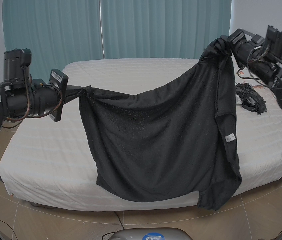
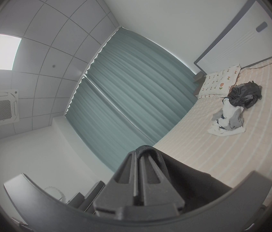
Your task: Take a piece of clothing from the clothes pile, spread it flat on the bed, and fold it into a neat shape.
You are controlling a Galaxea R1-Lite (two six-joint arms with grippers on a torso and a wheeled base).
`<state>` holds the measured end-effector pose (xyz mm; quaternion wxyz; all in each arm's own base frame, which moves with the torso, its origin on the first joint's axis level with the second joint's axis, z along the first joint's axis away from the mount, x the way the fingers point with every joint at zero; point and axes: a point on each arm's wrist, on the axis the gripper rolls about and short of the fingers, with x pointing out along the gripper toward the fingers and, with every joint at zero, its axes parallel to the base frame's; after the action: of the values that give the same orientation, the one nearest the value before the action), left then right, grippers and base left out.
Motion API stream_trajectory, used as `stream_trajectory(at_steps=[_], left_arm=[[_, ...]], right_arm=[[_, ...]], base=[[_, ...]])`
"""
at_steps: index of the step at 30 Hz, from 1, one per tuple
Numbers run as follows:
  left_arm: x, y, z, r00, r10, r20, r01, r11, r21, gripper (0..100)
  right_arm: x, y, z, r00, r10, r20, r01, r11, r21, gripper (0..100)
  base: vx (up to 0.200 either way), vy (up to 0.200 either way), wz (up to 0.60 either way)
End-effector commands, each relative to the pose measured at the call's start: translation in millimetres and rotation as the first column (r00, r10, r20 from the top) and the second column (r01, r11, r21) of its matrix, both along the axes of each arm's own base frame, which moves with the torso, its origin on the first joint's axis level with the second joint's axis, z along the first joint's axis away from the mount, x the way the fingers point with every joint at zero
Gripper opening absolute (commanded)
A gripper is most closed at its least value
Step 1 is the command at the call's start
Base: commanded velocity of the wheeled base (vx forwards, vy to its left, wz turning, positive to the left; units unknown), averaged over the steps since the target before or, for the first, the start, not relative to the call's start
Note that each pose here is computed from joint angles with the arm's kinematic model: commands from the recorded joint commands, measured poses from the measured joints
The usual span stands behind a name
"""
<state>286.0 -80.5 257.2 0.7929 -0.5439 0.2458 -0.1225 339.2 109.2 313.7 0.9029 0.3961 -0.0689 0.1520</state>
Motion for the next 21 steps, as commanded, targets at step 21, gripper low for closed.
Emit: stream_trajectory(at_steps=[21], left_arm=[[116.5, -4.3, -89.1, 0.979, 0.065, -0.194, -0.059, 0.997, 0.04, 0]], right_arm=[[124.5, 26.6, -164.6, 0.984, -0.042, -0.173, 0.017, 0.99, -0.14, 0]], base=[[0.2, 0.0, 0.0]])
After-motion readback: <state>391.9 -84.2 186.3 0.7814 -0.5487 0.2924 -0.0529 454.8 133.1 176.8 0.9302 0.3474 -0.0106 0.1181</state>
